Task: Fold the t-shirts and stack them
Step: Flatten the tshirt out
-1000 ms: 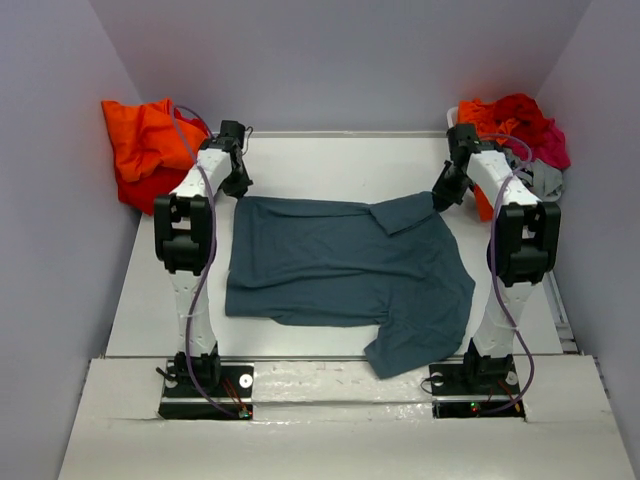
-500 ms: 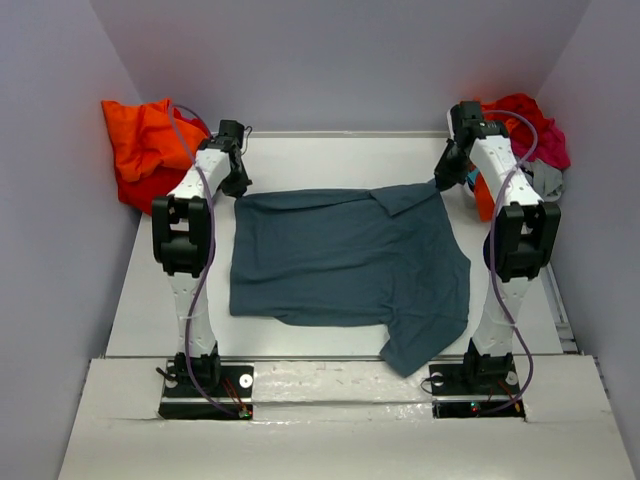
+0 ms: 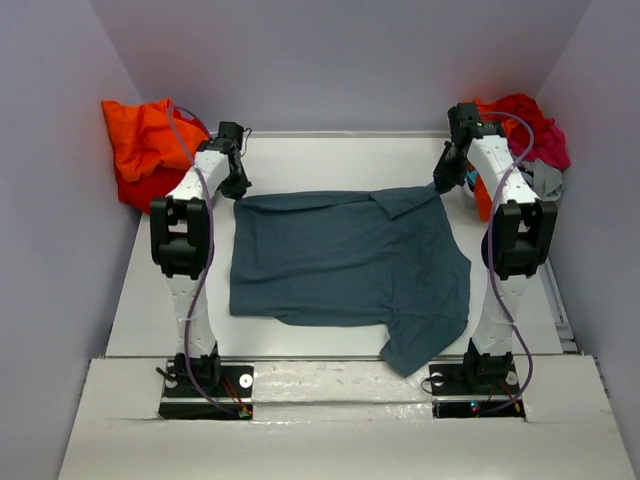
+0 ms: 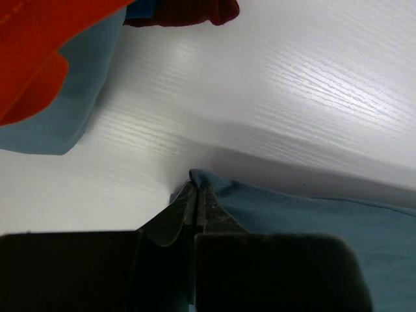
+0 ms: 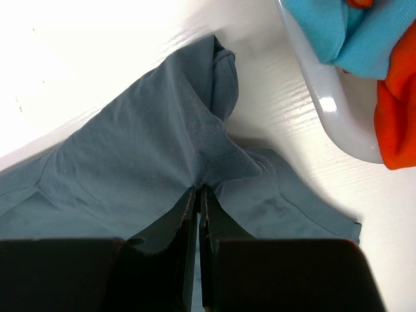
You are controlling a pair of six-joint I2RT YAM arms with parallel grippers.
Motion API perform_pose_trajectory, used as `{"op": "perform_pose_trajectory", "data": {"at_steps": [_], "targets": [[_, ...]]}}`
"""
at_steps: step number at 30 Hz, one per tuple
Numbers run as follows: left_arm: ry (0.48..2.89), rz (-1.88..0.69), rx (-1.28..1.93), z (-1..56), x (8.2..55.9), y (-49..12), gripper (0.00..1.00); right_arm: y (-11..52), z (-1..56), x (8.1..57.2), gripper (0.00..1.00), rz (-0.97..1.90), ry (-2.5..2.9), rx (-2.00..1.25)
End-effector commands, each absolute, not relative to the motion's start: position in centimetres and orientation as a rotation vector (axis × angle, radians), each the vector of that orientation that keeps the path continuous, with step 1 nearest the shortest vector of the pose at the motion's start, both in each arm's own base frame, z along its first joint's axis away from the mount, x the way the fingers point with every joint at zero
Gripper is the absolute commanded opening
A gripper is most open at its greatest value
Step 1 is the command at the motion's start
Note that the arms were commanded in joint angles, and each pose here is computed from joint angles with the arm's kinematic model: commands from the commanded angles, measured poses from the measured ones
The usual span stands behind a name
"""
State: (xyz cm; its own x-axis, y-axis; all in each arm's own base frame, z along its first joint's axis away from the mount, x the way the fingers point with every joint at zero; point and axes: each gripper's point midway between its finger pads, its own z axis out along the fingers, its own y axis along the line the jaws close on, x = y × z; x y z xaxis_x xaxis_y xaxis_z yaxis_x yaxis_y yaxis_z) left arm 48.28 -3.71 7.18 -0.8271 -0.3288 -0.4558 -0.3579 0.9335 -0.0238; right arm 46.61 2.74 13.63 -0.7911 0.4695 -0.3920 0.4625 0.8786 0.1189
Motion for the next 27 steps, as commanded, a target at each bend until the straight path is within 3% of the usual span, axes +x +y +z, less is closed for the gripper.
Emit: {"op": "perform_pose_trajectory", "data": {"at_steps": [1,27], "targets": [[2.547,0.093,-0.491,10.9,47.9,-3.1,0.06,2.1,15.8,47.2,0.10,-0.013,2.572,0.652],[2.515,0.071,-0.490,12.3,46.9,-3.1,0.06,-0.2,18.6,48.0,0.12,-0.072,2.505,0.649]]}}
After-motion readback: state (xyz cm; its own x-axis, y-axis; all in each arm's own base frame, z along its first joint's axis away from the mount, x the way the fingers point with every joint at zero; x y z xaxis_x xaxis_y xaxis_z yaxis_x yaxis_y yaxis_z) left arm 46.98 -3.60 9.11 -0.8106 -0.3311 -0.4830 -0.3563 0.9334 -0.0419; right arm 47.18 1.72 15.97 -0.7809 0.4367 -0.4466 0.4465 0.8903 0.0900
